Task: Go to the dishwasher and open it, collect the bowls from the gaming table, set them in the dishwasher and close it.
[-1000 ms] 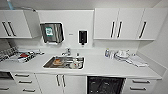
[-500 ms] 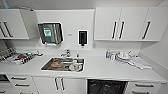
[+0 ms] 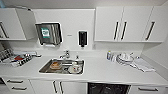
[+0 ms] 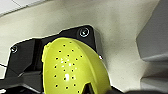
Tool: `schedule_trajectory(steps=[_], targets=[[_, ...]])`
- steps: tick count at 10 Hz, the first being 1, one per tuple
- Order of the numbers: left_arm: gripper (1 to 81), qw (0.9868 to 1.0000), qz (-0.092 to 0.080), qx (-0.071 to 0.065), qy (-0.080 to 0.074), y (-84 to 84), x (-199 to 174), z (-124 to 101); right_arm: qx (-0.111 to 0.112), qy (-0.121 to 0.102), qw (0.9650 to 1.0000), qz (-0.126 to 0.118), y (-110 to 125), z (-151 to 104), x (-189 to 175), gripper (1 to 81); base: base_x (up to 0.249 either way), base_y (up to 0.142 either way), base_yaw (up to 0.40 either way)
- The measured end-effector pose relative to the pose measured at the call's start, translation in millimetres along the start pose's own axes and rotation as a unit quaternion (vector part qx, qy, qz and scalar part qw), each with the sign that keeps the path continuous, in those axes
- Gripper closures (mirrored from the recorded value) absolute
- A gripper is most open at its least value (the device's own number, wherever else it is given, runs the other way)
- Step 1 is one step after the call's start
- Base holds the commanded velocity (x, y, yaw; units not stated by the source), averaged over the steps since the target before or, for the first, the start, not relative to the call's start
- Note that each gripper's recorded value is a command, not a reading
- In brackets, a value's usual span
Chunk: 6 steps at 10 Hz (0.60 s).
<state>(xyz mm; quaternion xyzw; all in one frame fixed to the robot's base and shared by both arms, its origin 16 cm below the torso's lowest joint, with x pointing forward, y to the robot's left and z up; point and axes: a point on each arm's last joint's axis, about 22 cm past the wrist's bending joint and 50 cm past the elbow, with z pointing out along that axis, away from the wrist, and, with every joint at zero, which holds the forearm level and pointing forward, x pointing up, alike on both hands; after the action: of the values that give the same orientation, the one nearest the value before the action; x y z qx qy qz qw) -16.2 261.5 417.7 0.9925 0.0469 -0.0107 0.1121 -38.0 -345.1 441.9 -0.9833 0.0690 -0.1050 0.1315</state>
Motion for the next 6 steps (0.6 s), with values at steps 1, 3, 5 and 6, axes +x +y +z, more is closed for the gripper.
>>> schedule_trajectory(steps=[1, 3, 5, 6], targets=[[81.1, 1.0, 0.0, 0.0, 0.0, -0.6, 0.0, -0.1, 0.001, 0.0, 1.0, 0.0, -1.1, 0.4, -0.2, 81.1, 0.107, 0.0, 0.0], [81.1, 1.0, 0.001, 0.0, 0.002, -0.1, 4.6, -0.1, 0.001, 0.0, 1.0, 0.001, -1.6, 0.8, 0.7, 81.1, 0.037, 0.0, 0.0], [81.1, 1.0, 0.001, -0.001, 0.002, 0.7, 4.5, 0.0, 0.002, -0.001, 1.0, 0.0, -2.0, 0.6, -0.6, 81.1, 0.0, 0.0, 0.0], [81.1, 1.0, 0.0, -0.003, 0.001, 2.1, 0.2, 0.0, 0.003, -0.002, 1.0, 0.0, -2.8, 0.2, -3.1, 81.1, 0.0, 0.0, 0.0]])
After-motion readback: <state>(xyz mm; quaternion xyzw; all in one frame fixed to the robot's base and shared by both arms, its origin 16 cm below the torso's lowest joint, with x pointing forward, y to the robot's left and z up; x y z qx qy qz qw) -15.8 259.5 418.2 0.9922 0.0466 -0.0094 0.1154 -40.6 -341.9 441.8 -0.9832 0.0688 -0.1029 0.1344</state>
